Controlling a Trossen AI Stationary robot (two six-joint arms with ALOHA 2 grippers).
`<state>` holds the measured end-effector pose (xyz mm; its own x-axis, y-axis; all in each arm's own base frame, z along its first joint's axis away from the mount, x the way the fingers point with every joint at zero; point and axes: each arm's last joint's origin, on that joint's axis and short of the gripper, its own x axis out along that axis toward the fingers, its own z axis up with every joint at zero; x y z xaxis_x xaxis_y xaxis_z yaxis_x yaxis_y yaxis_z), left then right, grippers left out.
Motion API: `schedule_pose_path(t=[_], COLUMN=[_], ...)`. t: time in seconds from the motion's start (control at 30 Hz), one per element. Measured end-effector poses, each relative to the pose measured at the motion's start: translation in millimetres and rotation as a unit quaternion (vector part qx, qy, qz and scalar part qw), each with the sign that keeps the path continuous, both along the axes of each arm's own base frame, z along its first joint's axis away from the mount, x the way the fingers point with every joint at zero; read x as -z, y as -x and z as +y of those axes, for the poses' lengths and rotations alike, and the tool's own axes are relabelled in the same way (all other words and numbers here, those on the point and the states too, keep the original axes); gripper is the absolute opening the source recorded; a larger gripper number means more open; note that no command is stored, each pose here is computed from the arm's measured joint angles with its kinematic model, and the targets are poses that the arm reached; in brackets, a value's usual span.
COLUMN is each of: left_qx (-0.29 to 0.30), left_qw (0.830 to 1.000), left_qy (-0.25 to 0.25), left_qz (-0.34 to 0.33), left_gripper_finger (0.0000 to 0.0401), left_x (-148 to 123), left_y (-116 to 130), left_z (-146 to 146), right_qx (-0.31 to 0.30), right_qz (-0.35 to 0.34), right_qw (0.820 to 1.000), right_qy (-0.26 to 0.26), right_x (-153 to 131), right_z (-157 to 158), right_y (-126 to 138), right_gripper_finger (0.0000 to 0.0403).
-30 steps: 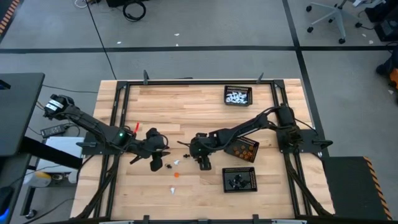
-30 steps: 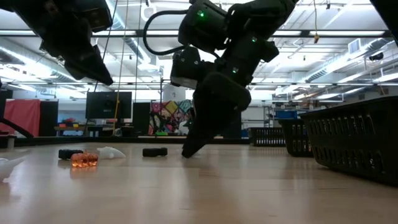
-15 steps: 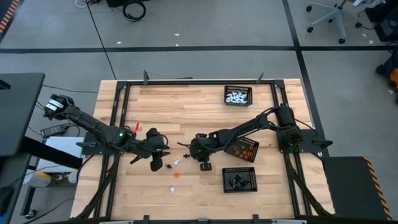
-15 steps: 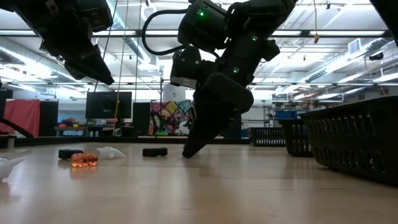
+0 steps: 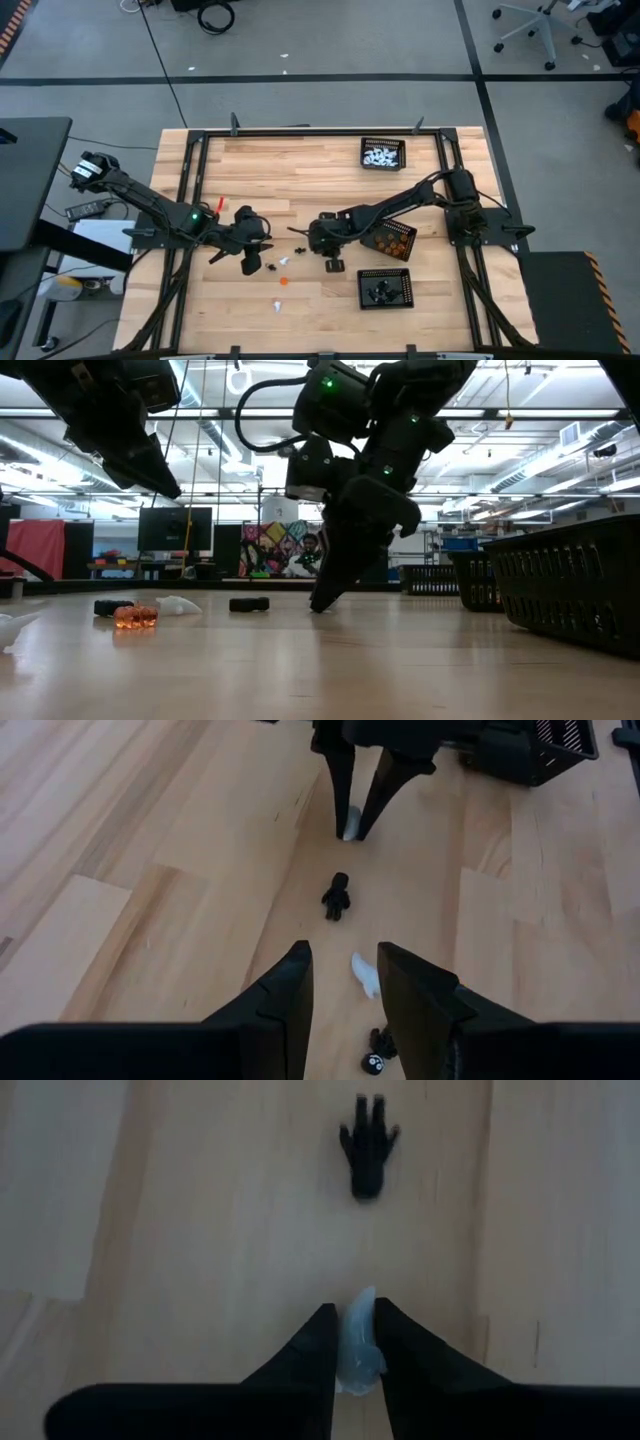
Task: Sort Halloween decoration
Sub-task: Put the white ghost toy into the top black bin
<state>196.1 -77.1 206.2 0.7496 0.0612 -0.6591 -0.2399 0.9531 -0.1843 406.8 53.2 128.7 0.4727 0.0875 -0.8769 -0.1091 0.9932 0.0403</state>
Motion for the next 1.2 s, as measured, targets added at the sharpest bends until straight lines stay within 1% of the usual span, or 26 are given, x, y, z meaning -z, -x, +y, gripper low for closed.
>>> schedule_pose_path(t=[0.17, 0.4, 0.53, 0.63, 0.73, 0.87, 0.97, 1.1, 1.2], left_qx=[0.002, 0.005, 0.002, -0.002, -0.009, -0.023, -0.038, -0.056, -0.067], left_qw=[1.000, 1.000, 1.000, 1.000, 1.000, 0.999, 0.999, 0.997, 0.996], left_qy=[-0.001, -0.007, -0.013, -0.023, -0.029, -0.022, -0.013, -0.007, -0.003], left_qz=[-0.001, -0.001, -0.002, -0.005, -0.008, -0.019, -0.033, -0.044, -0.053], left_gripper_finger=[0.0123, 0.0123, 0.0123, 0.0123, 0.0123, 0.0123, 0.0123, 0.0123, 0.0123], left_x=[0, 0, 0, -1, -1, -2, -4, -6, -7], left_y=[0, 0, 0, -1, -1, -2, -5, -9, -11], left_z=[0, 0, 1, 1, 2, 3, 6, 12, 16], right_qx=[0.017, 0.061, 0.083, 0.116, 0.156, 0.221, 0.275, 0.337, 0.382], right_qz=[0.003, 0.022, 0.001, -0.015, -0.021, -0.033, -0.033, -0.022, -0.016], right_qw=[1.000, 0.998, 0.995, 0.991, 0.983, 0.970, 0.957, 0.938, 0.923], right_qy=[0.004, 0.024, 0.050, 0.072, 0.089, 0.092, 0.088, 0.076, 0.047], right_x=[-8, -27, -55, -77, -96, -111, -112, -105, -98], right_z=[-8, -39, -63, -89, -118, -155, -180, -204, -223], right_y=[3, 12, 20, 30, 45, 76, 103, 136, 155], right_gripper_finger=[0.0064, 0.0064, 0.0064, 0.0064, 0.0063, 0.0063, 0.0063, 0.0063, 0.0063])
